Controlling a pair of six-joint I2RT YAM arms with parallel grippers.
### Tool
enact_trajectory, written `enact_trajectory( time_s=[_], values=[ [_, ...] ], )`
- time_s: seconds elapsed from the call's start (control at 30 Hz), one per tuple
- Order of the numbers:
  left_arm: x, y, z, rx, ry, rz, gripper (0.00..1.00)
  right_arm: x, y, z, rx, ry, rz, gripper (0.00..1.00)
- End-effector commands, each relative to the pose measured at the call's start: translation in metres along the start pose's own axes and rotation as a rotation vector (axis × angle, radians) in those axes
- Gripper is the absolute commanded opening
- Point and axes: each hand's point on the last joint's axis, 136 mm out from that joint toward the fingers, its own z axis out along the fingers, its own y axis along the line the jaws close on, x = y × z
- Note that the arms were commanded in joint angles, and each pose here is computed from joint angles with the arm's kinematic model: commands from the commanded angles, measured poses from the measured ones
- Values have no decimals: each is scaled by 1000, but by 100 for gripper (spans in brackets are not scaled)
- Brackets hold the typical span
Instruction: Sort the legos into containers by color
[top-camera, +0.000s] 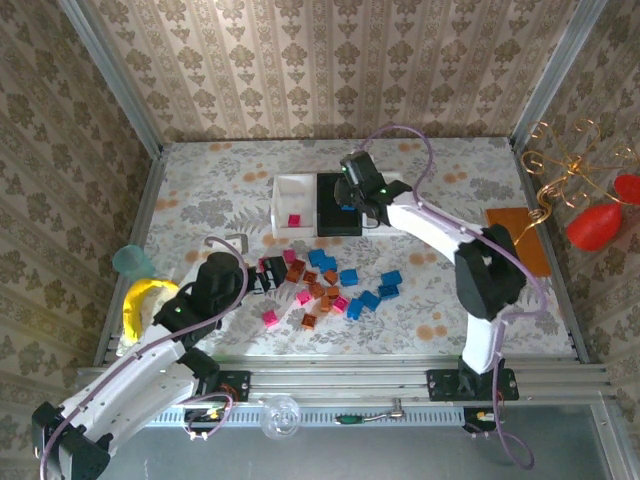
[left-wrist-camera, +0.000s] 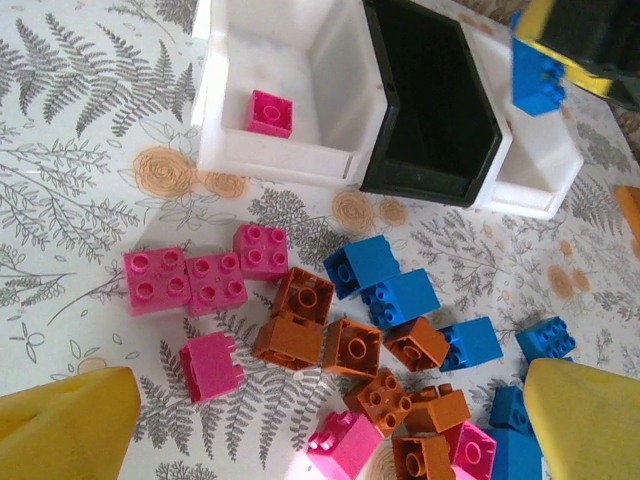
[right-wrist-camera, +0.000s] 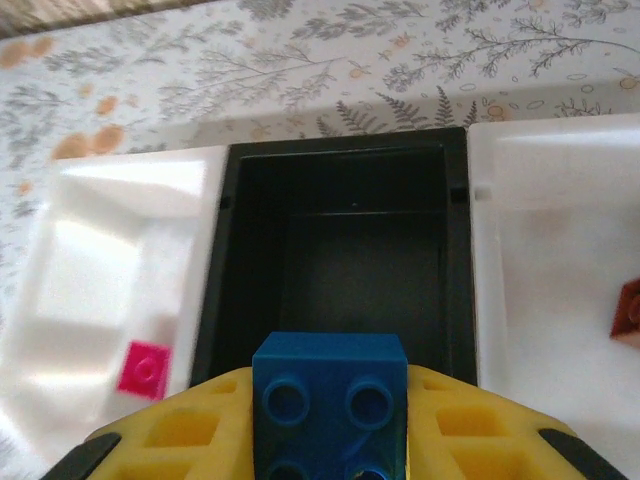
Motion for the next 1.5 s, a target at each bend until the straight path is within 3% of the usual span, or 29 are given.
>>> enact_trajectory(
  time_s=[0.0, 0.2, 0.27, 0.37, 0.47, 0.7, 0.8, 0.93, 1.23, 1.47],
  values=[
    [9, -1, -3, 9, 36, -22, 100, 0, 1, 18, 27, 43, -59, 29],
    [13, 3, -3, -17, 48, -21, 100, -5, -4, 47, 97, 59, -61, 32],
    [13, 4, -4, -23, 49, -23, 100, -7, -5, 52, 102, 64, -45, 38],
    [13, 4, -4, -22, 50, -23, 100, -13, 2, 54, 75, 62, -36, 57],
    [12, 3, -5, -21, 48, -26, 100, -24, 8, 45, 56, 44, -31, 63],
    [13, 2, -5, -18, 49, -30, 100, -35, 12, -17, -6, -11, -42, 65],
    [14, 2, -4, -13, 50, -31, 100, -19, 4, -49, -37, -21, -6, 67],
    [17, 2, -3, -5, 55, -32, 100, 29, -26, -79, -38, 21, 97, 69],
    [25, 5, 4, -5, 69, -29, 100, 143, -101, -106, 111, 160, 252, 69],
    [33, 10, 7, -13, 85, -28, 100, 164, -48, -100, -118, 222, 29, 75]
  ],
)
